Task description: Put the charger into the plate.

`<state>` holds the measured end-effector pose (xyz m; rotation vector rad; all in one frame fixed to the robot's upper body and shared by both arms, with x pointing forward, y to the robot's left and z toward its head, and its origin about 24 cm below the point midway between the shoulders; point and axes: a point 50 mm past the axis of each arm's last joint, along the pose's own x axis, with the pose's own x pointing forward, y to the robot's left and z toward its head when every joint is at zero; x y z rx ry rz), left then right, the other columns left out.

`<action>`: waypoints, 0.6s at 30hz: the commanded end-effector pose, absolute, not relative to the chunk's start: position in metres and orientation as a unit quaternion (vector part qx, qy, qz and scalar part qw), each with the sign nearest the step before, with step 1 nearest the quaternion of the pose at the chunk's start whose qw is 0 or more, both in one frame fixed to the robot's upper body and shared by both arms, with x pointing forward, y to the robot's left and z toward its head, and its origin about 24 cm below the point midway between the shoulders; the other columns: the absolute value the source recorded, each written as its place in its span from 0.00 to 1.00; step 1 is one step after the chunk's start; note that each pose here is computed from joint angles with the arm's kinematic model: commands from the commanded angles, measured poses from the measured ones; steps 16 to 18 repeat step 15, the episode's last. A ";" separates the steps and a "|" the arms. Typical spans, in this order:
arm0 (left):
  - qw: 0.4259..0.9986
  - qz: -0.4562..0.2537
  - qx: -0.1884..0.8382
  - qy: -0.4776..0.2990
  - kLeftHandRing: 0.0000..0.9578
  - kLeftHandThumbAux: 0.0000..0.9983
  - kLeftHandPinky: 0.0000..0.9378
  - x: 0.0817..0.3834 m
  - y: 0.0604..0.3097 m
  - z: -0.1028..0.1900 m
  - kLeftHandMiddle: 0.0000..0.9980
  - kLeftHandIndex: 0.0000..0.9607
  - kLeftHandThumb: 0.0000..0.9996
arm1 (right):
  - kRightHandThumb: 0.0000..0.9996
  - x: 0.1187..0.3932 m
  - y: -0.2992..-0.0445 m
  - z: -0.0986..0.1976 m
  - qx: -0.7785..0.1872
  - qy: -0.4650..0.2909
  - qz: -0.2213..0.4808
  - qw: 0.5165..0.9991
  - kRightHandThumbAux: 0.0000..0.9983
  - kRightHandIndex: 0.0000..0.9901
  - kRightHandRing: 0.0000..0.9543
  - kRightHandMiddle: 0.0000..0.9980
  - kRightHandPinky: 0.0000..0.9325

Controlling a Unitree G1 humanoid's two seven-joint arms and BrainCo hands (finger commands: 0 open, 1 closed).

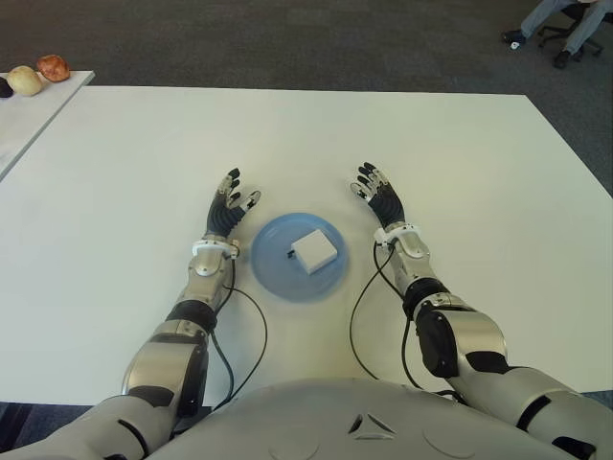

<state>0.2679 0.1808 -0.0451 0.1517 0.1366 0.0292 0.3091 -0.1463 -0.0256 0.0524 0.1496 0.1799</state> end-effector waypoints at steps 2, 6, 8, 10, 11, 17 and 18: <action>0.983 0.015 0.064 0.170 0.01 0.61 0.02 0.237 0.180 -0.081 0.01 0.00 0.00 | 0.00 0.280 -0.147 -0.064 0.046 0.178 0.079 0.980 0.71 0.08 0.07 0.11 0.06; 0.983 0.014 0.064 0.170 0.01 0.61 0.02 0.237 0.180 -0.081 0.01 0.00 0.00 | 0.00 0.280 -0.148 -0.064 0.045 0.178 0.079 0.980 0.70 0.08 0.07 0.12 0.06; 0.983 0.015 0.062 0.170 0.01 0.61 0.02 0.237 0.180 -0.080 0.01 0.00 0.00 | 0.00 0.280 -0.148 -0.064 0.045 0.178 0.080 0.980 0.70 0.09 0.07 0.12 0.07; 0.983 0.015 0.061 0.170 0.01 0.62 0.02 0.238 0.181 -0.080 0.01 0.00 0.00 | 0.00 0.280 -0.147 -0.064 0.044 0.179 0.080 0.980 0.70 0.09 0.08 0.12 0.07; 0.983 0.015 0.061 0.170 0.01 0.62 0.01 0.238 0.181 -0.080 0.01 0.00 0.00 | 0.00 0.280 -0.147 -0.064 0.044 0.179 0.081 0.980 0.70 0.09 0.08 0.12 0.07; 0.983 0.016 0.061 0.171 0.00 0.63 0.00 0.238 0.181 -0.080 0.01 0.00 0.00 | 0.00 0.280 -0.147 -0.064 0.044 0.178 0.082 0.980 0.70 0.09 0.08 0.12 0.07; 0.983 0.016 0.061 0.171 0.00 0.63 0.00 0.238 0.181 -0.080 0.01 0.00 0.00 | 0.00 0.280 -0.147 -0.064 0.044 0.178 0.082 0.980 0.70 0.09 0.08 0.12 0.07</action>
